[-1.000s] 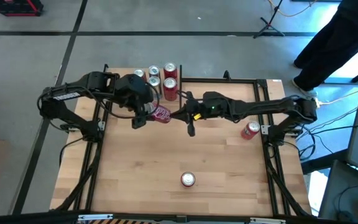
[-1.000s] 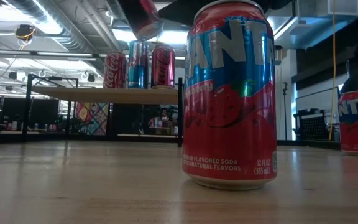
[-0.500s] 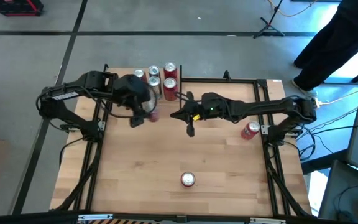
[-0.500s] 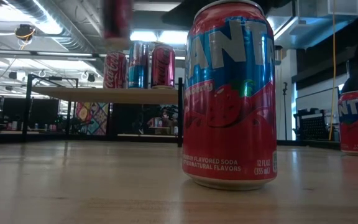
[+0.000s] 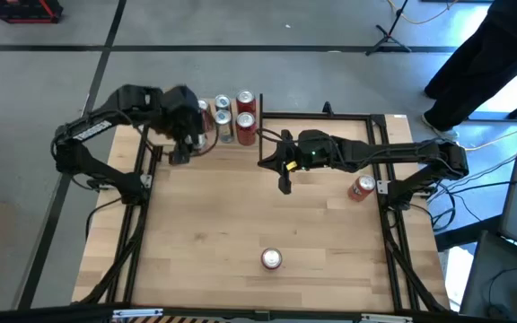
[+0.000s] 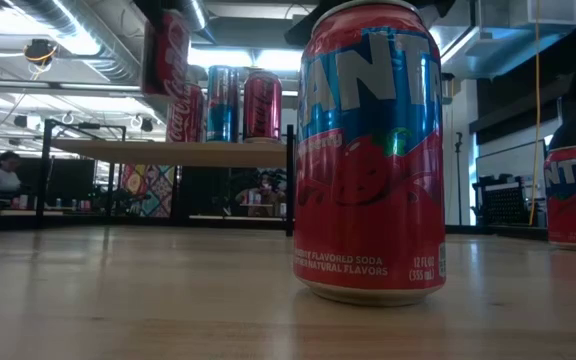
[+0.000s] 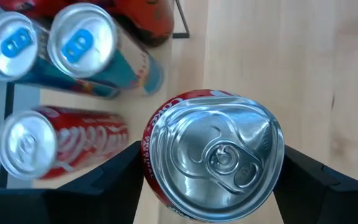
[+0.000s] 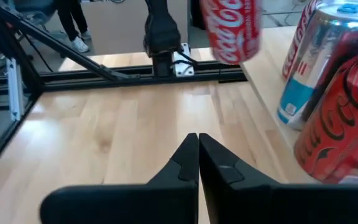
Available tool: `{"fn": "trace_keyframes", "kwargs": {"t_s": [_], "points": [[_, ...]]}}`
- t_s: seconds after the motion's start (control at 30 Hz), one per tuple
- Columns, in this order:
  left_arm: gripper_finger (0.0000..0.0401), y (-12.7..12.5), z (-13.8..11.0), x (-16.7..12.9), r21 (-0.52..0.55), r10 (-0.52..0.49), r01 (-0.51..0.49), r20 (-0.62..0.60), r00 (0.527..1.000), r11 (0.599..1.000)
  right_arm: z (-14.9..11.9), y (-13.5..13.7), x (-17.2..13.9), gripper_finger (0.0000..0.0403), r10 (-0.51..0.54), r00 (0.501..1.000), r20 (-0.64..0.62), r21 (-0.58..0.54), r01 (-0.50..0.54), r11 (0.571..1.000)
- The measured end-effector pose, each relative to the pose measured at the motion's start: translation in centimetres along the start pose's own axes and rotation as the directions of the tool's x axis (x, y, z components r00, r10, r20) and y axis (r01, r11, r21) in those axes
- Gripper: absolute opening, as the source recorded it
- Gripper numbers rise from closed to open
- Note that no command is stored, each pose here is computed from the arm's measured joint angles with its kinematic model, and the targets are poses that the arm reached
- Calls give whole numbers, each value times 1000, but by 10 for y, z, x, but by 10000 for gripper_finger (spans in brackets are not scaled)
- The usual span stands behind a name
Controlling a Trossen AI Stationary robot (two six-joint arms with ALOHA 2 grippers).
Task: Place canned beverage on shelf
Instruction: Put the red-white soda can on the shelf and aligned with the other red-white soda can
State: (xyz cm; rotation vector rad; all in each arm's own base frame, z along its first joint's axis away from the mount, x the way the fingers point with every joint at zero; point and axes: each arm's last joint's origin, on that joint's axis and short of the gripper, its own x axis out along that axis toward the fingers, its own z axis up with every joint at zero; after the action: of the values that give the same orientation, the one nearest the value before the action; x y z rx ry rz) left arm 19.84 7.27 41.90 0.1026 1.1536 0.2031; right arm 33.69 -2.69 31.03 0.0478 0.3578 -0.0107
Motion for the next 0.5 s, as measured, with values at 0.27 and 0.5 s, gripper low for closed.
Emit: {"fn": "trace_keyframes", "kwargs": {"t_s": [0.27, 0.5], "points": [[267, 45, -12, 20, -50, -29, 33, 80, 996, 998, -1, -1, 0, 5, -43, 999, -14, 79, 44, 996], [267, 57, -28, 36, -102, -65, 74, 90, 994, 992, -1, -2, 0, 5, -75, 997, -15, 87, 76, 993]]}}
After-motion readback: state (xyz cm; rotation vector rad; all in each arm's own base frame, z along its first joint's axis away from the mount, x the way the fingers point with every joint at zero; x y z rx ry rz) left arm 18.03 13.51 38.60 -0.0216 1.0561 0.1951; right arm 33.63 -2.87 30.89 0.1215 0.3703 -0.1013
